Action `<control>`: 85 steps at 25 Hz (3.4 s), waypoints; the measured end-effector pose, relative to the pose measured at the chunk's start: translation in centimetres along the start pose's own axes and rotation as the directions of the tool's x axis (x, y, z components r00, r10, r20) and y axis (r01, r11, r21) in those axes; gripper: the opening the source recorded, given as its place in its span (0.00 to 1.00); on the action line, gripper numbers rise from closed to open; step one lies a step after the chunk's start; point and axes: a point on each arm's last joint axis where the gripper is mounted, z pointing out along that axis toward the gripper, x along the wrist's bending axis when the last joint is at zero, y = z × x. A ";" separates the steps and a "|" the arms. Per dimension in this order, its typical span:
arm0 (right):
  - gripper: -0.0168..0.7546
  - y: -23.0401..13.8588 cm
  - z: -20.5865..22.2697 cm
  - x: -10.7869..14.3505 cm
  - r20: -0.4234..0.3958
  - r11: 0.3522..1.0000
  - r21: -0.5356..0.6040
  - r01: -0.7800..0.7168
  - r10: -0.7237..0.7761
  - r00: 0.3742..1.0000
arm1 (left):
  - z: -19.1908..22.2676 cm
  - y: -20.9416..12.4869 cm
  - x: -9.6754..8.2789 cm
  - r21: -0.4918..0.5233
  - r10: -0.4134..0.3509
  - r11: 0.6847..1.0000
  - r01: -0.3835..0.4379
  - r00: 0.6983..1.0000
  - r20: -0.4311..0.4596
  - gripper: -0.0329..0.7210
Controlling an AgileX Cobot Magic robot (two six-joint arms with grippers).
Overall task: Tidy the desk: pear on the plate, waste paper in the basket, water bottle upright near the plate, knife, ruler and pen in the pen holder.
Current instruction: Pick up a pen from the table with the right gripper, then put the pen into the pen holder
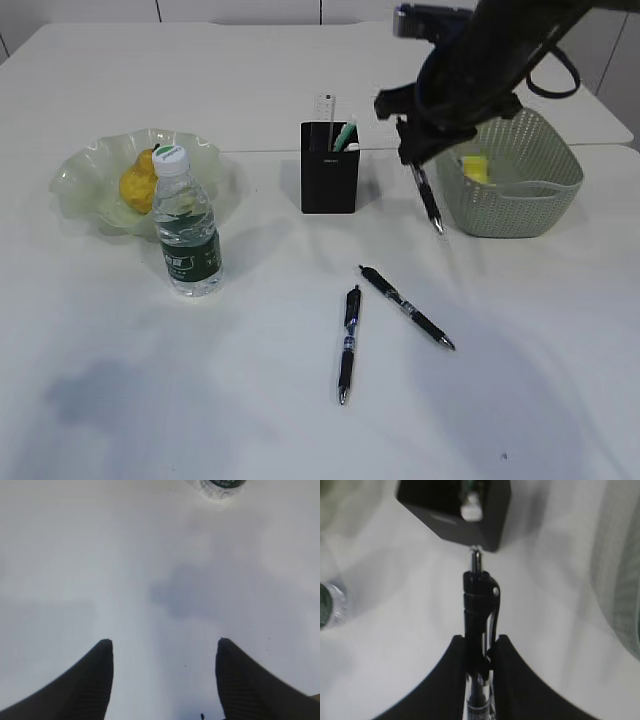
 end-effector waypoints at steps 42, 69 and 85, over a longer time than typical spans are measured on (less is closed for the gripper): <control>0.14 8.5 7.4 0.8 -0.148 0.773 -0.632 0.058 -0.194 0.970 | 0.0 0.1 0.0 -0.011 0.000 1.000 0.000 1.000 0.001 0.64; 0.40 7.6 10.0 0.8 -0.139 0.790 -0.596 0.145 -0.280 0.950 | 0.0 0.2 0.0 -0.018 0.000 1.000 0.000 1.000 0.001 0.64; 0.41 7.1 1.0 2.0 -0.134 0.875 -0.451 0.176 -0.261 0.956 | 0.0 0.2 0.0 -0.022 0.000 1.000 0.000 1.000 0.002 0.64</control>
